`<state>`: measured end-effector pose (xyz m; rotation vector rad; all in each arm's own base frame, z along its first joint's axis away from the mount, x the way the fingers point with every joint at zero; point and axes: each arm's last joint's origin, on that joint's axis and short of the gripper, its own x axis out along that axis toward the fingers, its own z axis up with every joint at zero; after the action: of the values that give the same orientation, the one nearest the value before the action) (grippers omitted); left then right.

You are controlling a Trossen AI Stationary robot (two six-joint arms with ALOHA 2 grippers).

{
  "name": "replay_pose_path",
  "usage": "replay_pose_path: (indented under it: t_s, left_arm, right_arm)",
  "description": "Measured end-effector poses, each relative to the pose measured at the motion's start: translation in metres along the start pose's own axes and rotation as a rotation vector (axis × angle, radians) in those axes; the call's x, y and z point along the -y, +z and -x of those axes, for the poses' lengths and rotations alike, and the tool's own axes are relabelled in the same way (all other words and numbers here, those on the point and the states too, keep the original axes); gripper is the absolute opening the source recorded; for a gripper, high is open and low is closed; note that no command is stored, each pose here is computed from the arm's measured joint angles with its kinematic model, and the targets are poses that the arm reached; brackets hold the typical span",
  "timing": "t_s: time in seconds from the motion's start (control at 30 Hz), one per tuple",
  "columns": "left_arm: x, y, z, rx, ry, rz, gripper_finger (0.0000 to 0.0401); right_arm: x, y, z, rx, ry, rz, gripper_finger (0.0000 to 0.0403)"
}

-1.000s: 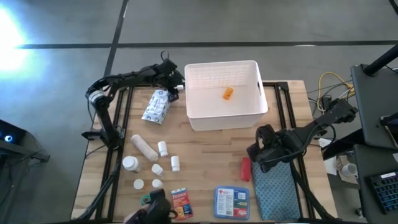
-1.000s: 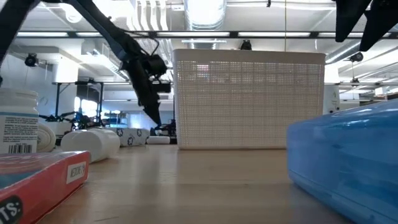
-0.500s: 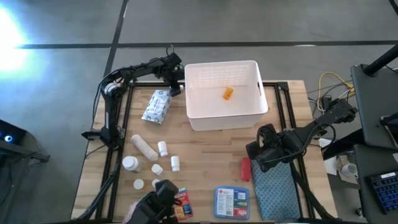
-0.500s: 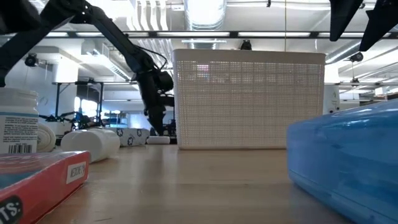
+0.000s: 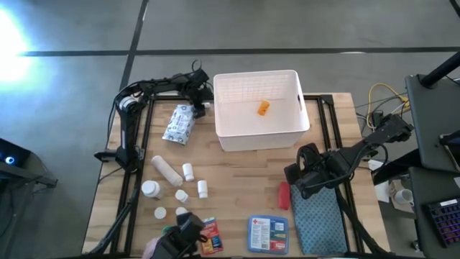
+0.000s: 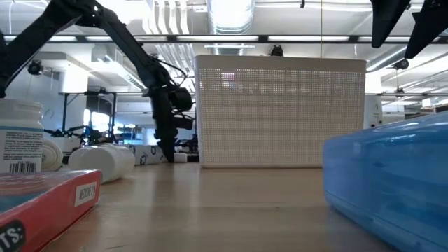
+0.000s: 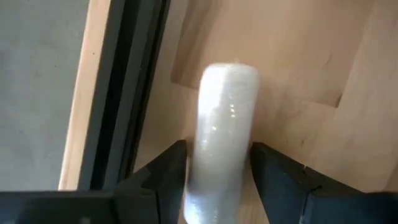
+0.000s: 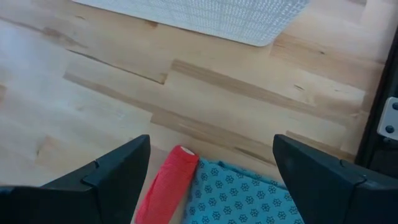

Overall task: Pick & place medical supplies in basket/bin
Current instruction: Put the white rolled gauze into the white bin

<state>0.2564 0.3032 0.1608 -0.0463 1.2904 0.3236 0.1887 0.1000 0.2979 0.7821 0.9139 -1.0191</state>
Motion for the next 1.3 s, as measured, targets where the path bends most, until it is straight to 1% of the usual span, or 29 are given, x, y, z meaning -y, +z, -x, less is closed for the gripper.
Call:
replay_pose_path:
  t_s: [0.1,0.3,0.37,0.47,0.57,0.7,0.77,0.8,0.87,0.93,1.0,1.03,1.07,1.13,1.2,1.3]
  left_arm:
    - [-0.002,0.003,0.002,0.007,0.01,-0.001,0.0126]
    - [-0.003,0.005,0.003,0.016,0.016,0.003,0.004]
    - [-0.001,0.003,0.006,-0.003,0.003,0.023,0.0025]
    - [0.005,0.002,0.027,-0.022,-0.013,0.082,0.0025]
    - [0.017,0.005,0.069,0.048,0.012,0.155,0.0026]
    - [0.044,0.004,0.146,0.238,0.068,0.215,0.0031]
    - [0.06,0.001,0.188,0.374,0.087,0.246,0.0031]
    - [0.069,-0.001,0.207,0.455,0.078,0.245,0.0031]
    - [0.086,-0.004,0.243,0.648,0.023,0.207,0.0031]
    - [0.103,-0.003,0.275,0.876,-0.058,0.17,0.0031]
    - [0.116,0.001,0.297,1.086,-0.154,0.133,0.0031]
    - [0.121,0.006,0.301,1.155,-0.195,0.125,0.0031]
    - [0.126,0.011,0.301,1.195,-0.233,0.123,0.0031]
    - [0.132,0.024,0.289,1.204,-0.275,0.114,0.0035]
    - [0.134,0.039,0.27,1.161,-0.262,0.139,0.0046]
    - [0.139,0.062,0.231,1.021,-0.252,0.215,0.0077]
  right_arm:
    - [0.0,0.0,0.0,0.0,0.0,-0.002,0.0327]
    - [0.0,0.0,0.0,0.0,0.001,-0.004,0.0327]
    - [0.0,0.0,0.0,0.0,0.001,-0.001,0.0327]
    - [0.0,0.0,0.0,0.0,0.001,0.014,0.0327]
    - [0.0,0.0,0.0,0.0,-0.002,0.042,0.0327]
    - [0.001,0.001,0.001,0.014,0.0,0.081,0.0327]
    - [0.002,0.003,0.002,0.048,0.01,0.093,0.0327]
    - [0.002,0.004,0.002,0.069,0.016,0.097,0.0327]
    - [0.003,0.006,0.004,0.111,0.026,0.104,0.0327]
    - [0.005,0.008,0.005,0.147,0.035,0.113,0.0327]
    - [0.005,0.01,0.006,0.167,0.039,0.12,0.0327]
    - [0.006,0.011,0.006,0.171,0.04,0.124,0.0327]
    - [0.006,0.012,0.006,0.176,0.039,0.132,0.0327]
    - [0.006,0.013,0.006,0.177,0.038,0.145,0.0327]
    - [0.007,0.014,0.006,0.177,0.038,0.153,0.0327]
    - [0.007,0.012,0.006,0.137,0.037,0.154,0.0327]
